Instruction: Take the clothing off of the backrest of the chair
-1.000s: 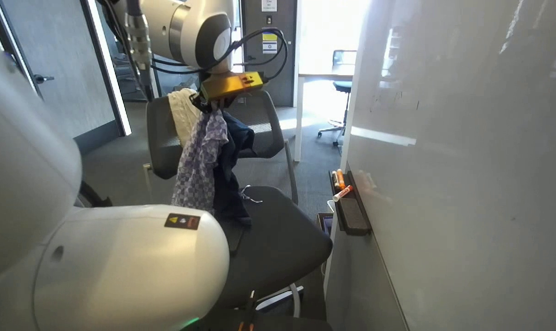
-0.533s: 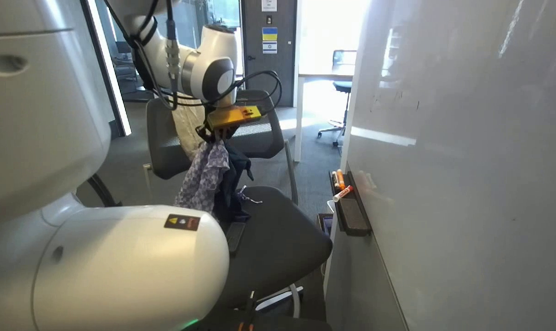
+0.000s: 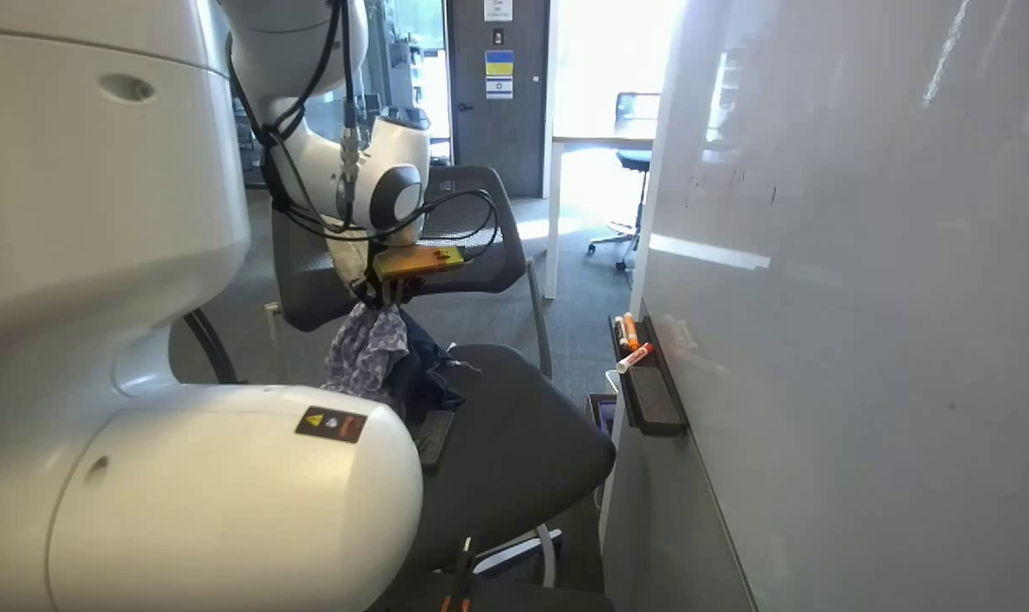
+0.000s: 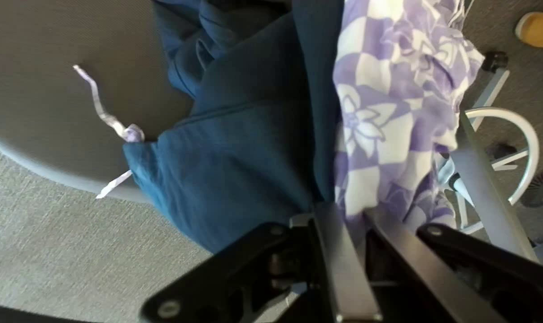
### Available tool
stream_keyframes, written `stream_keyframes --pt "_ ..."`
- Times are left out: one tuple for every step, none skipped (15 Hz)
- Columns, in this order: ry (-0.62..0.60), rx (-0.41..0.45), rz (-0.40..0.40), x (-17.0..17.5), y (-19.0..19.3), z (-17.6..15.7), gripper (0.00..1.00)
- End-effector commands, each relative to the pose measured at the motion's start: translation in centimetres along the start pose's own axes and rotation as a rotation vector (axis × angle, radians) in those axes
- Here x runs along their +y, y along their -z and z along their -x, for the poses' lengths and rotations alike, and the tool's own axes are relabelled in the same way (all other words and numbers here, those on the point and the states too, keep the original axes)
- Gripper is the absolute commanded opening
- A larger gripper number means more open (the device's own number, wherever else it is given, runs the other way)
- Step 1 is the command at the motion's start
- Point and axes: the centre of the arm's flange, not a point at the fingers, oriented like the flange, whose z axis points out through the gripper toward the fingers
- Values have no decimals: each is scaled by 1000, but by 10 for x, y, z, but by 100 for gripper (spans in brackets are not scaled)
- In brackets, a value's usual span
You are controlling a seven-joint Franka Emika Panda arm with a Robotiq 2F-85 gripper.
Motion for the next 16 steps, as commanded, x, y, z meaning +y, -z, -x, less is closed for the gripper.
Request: stream_keyframes --pt "-13 -14 -53 13 -40 -26 4" --pt "-26 -8 -59 14 -46 -25 4" --pt "-53 -15 -69 16 -50 -24 35" --pt "-70 -3 -84 20 -49 -21 36" --pt "-91 3 -82 23 -48 -18 41" --pt "-110 10 -76 28 -42 -14 49" --pt "-137 28 -54 32 -34 -10 56" --pt "-160 44 -39 36 -23 -7 65" --pt "-172 57 -33 40 -13 -6 72" --pt "-182 68 -23 41 0 -4 78" --pt "-178 75 -15 42 10 -3 87" --pt "-167 77 -7 41 20 -4 93" --pt "-159 91 3 39 30 -6 99" --pt "-143 113 10 35 42 -9 100" --pt "-126 148 21 32 52 -14 100" --pt "-117 201 61 26 64 -21 100"
